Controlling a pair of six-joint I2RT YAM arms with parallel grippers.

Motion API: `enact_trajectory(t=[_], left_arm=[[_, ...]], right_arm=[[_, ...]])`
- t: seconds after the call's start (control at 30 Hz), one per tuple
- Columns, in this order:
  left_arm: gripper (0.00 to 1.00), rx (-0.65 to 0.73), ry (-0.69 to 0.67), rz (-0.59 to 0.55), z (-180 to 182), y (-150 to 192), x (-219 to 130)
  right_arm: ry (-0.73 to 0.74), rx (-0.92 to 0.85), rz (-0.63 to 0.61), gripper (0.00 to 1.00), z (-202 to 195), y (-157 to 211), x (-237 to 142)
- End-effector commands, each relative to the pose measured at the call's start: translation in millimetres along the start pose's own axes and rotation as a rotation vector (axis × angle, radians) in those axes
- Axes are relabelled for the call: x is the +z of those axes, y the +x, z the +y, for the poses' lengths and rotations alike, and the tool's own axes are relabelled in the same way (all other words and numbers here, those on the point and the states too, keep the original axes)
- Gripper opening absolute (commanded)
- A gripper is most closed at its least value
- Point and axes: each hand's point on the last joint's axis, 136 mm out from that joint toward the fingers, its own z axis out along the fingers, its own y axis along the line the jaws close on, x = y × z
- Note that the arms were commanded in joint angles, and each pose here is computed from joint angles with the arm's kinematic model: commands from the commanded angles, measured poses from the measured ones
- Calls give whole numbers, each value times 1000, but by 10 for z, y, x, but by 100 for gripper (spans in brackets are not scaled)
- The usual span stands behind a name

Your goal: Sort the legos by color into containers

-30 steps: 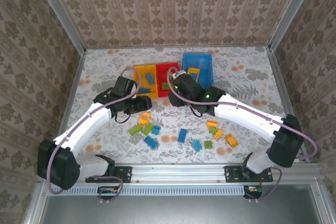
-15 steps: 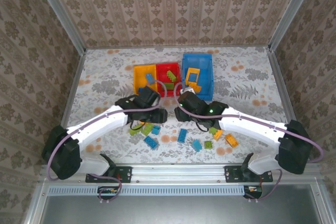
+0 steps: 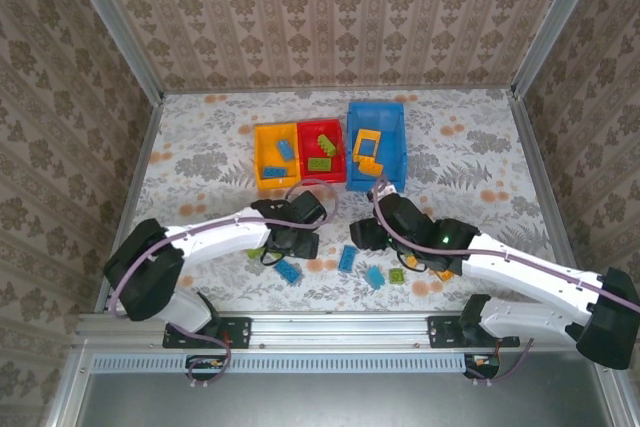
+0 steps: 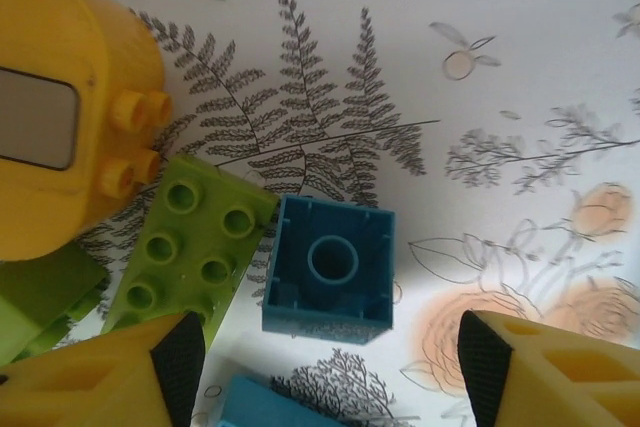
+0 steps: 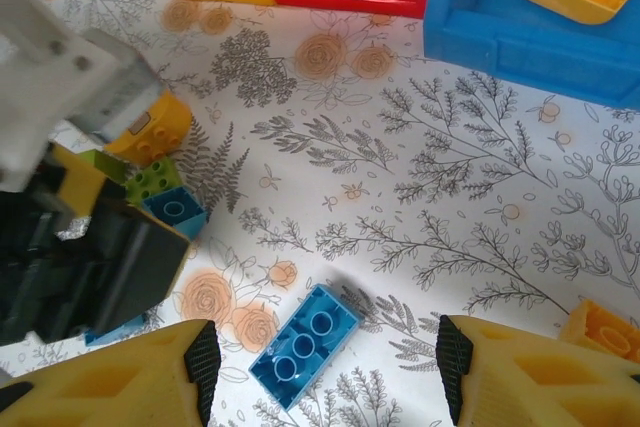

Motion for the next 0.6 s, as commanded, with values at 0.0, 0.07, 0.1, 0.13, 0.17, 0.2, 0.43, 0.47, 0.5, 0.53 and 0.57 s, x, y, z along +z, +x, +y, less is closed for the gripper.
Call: enact_trajectory(t=[0.0, 0.07, 0.1, 0.13, 0.17, 0.2, 0.43, 0.47, 0.5, 0.53, 0.57], left_arm=[[69, -15, -9, -23, -51, -100, 47], [66, -8, -22, -16, -52, -108, 102], [65, -4, -33, -14, -47, -116, 125], [64, -2, -39, -10, -45, -112, 148], [62, 0, -41, -8, -51, -117, 164], [59, 2, -39, -9, -65, -116, 175], [41, 29, -55, -28, -129, -159, 129], [39, 35, -61, -28, -127, -162, 123], [37, 40, -67, -32, -134, -174, 99], [36, 45, -75, -40, -133, -193, 66], [35, 49, -81, -49, -134, -213, 28]], right_arm=[[-35, 16, 15, 63, 45, 72, -37], [-46, 17, 16, 63, 55, 81, -51], [-52, 19, 16, 63, 58, 95, -55], [-52, 22, 14, 63, 51, 107, -57], [-56, 28, 13, 62, 47, 123, -64], [-59, 35, 12, 62, 40, 143, -66], [-61, 32, 6, 62, 16, 180, -54], [-60, 32, 5, 62, 14, 178, -57], [-59, 33, 2, 62, 7, 176, -59], [-62, 36, -3, 62, 8, 170, -69], [-62, 37, -6, 62, 5, 171, -75]])
